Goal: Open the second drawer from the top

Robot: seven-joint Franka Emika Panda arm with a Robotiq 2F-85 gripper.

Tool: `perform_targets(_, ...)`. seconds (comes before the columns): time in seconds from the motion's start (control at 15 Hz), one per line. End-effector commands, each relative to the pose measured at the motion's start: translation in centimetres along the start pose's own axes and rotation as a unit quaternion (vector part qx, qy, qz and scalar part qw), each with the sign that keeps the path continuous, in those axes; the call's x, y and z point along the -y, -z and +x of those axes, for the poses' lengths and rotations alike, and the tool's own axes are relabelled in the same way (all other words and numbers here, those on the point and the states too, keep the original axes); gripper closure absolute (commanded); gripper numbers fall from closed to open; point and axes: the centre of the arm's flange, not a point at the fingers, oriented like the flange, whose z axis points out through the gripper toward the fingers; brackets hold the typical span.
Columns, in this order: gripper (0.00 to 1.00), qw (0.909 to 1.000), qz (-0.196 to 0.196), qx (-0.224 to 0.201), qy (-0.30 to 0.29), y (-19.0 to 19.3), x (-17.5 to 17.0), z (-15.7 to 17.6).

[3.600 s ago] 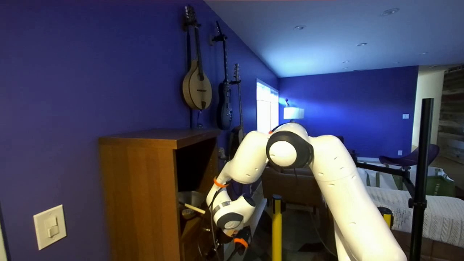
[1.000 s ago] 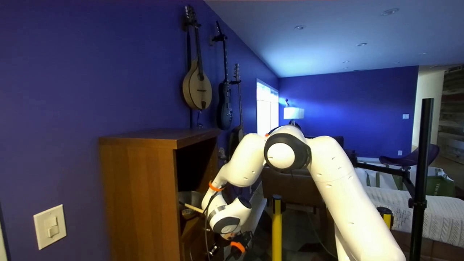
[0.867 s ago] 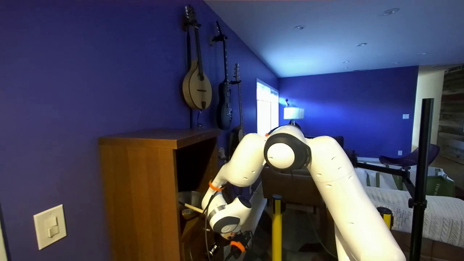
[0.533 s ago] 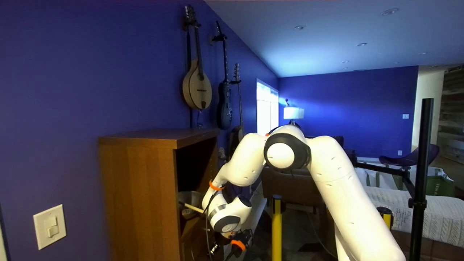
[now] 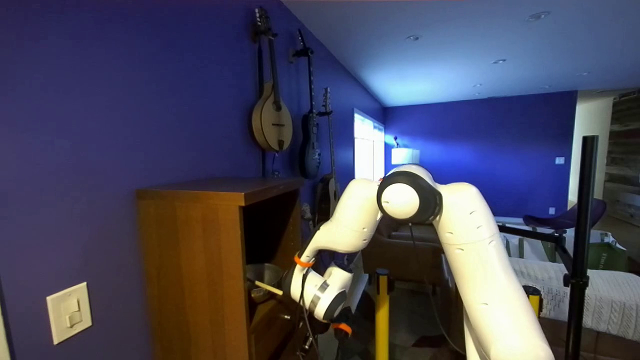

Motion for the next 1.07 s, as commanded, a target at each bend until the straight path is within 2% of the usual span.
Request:
perform_targets(0.0,0.96,0.9987,0.015,0.045,0.016,5.3,-2.2,-3.5)
perform_targets(0.07,0.96,0.9983,0.02,0.053,0.014,6.0,-2.2,-4.3)
perform_targets(0.13,0.6,0.9979,0.018,0.062,0.009,6.6,-2.3,-5.0)
perform_targets(0.27,0.55,0.9972,0.018,0.072,0.004,7.8,-2.7,-6.0)
perform_targets(0.67,0.12,0.998,0.002,0.056,-0.03,11.0,-4.4,-5.3)
perform_targets(0.8,0.01,0.9974,0.012,0.061,-0.037,12.4,-5.1,-4.2)
perform_targets(1.0,0.0,0.9961,0.041,0.063,-0.046,12.9,-4.6,-3.3)
